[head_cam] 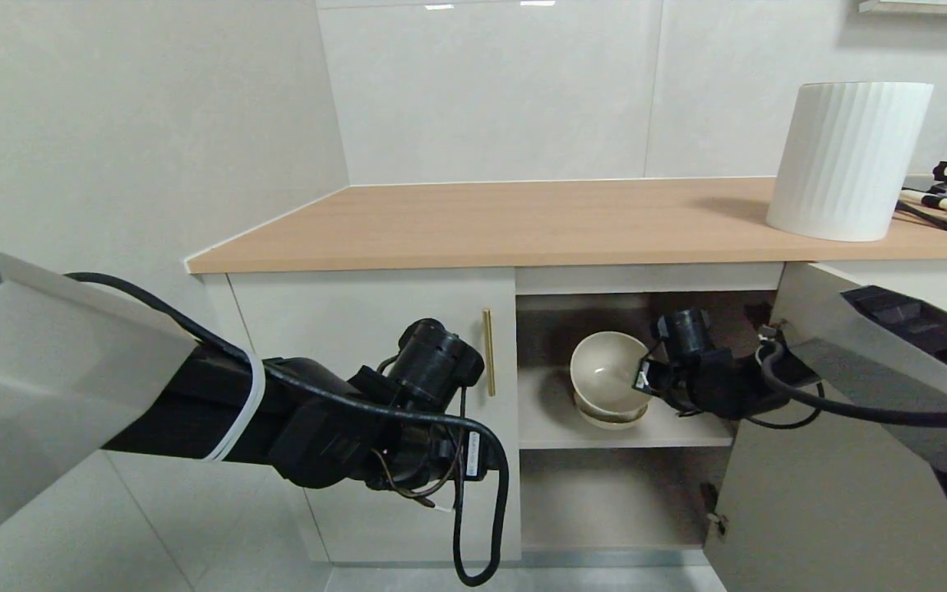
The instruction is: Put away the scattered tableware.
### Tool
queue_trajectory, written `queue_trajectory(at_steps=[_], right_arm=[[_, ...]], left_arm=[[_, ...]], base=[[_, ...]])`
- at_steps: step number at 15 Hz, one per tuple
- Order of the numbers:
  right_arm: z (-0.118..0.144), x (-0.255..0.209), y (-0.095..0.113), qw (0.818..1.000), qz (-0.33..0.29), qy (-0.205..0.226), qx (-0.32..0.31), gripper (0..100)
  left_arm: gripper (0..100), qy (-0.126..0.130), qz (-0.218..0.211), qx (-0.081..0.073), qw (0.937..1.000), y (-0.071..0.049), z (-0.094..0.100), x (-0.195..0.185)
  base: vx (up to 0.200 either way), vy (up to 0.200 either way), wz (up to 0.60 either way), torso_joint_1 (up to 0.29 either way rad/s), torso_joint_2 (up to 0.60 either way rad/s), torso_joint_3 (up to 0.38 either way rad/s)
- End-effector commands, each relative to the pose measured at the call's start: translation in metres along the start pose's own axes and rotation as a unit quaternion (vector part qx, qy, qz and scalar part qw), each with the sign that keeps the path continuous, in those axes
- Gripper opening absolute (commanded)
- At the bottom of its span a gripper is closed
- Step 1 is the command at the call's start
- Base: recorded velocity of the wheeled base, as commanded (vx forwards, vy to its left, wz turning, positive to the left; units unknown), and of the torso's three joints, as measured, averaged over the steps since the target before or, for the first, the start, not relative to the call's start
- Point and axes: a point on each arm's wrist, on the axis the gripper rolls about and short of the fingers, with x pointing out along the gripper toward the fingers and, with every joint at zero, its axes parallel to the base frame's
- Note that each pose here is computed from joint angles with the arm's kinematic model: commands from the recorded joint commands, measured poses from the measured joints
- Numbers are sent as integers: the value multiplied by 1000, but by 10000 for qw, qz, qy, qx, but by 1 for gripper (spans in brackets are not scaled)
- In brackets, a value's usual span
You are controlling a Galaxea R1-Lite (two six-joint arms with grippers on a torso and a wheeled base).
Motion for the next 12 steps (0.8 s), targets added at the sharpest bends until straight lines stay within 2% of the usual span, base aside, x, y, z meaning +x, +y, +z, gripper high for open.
queue_trajectory(at_steps=[1,12], right_arm=[[-4,19,-6,9999,-120,82,15,0],[-6,50,-7,9993,-342,127,7,0]], left_arm=[[100,19,13,3,10000,0,-1,1],[100,49,21,8,10000,0,-2,3]], base=[[0,0,0,0,0,0],[0,0,0,0,0,0]])
